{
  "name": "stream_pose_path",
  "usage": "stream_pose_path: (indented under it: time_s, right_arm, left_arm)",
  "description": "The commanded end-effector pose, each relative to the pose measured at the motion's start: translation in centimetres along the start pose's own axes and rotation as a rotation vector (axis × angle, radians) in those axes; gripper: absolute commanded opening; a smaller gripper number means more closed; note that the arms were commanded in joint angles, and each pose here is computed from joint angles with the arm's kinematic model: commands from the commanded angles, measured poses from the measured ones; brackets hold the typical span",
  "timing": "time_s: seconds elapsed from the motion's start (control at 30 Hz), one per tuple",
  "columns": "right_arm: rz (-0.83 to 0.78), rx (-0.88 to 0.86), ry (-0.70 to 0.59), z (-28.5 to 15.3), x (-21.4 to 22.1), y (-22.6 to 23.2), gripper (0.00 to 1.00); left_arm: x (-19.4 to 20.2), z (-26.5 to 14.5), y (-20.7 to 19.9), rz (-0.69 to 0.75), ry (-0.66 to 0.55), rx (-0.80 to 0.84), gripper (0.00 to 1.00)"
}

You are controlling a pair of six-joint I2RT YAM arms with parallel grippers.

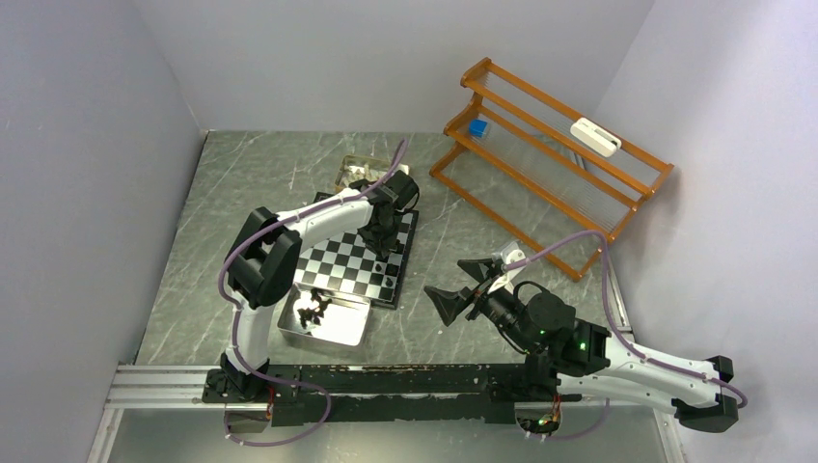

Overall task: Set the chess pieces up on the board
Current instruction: Place the chess piece on the chessboard.

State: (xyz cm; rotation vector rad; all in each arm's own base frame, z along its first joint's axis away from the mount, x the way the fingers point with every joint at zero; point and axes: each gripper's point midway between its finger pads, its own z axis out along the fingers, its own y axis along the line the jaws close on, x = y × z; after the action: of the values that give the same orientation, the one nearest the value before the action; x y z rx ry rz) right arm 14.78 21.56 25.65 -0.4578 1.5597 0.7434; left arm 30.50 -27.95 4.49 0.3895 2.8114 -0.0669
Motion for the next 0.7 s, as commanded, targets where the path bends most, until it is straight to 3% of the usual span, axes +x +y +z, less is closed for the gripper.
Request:
stream_pose_path:
  time_s: [0.0, 0.3, 0.67]
  right_arm:
    - [0.012, 0.004, -0.029, 0.0, -0.9, 0.0, 1.00]
    - [0.002, 0.003, -0.032, 0.1, -1.2, 0.1, 1.00]
    - [-0.001, 0.003, -0.034, 0.0, -1.3, 0.1, 1.00]
  left_arm:
    - [-0.7, -0.2, -0.4, 0.002, -0.014, -0.011, 0.22]
    - [-1.5, -1.0, -0.7, 0.001, -0.042, -0.001, 0.31]
    - [-2.5, -3.9, -0.3, -0.021, -0.111, 0.008, 0.31]
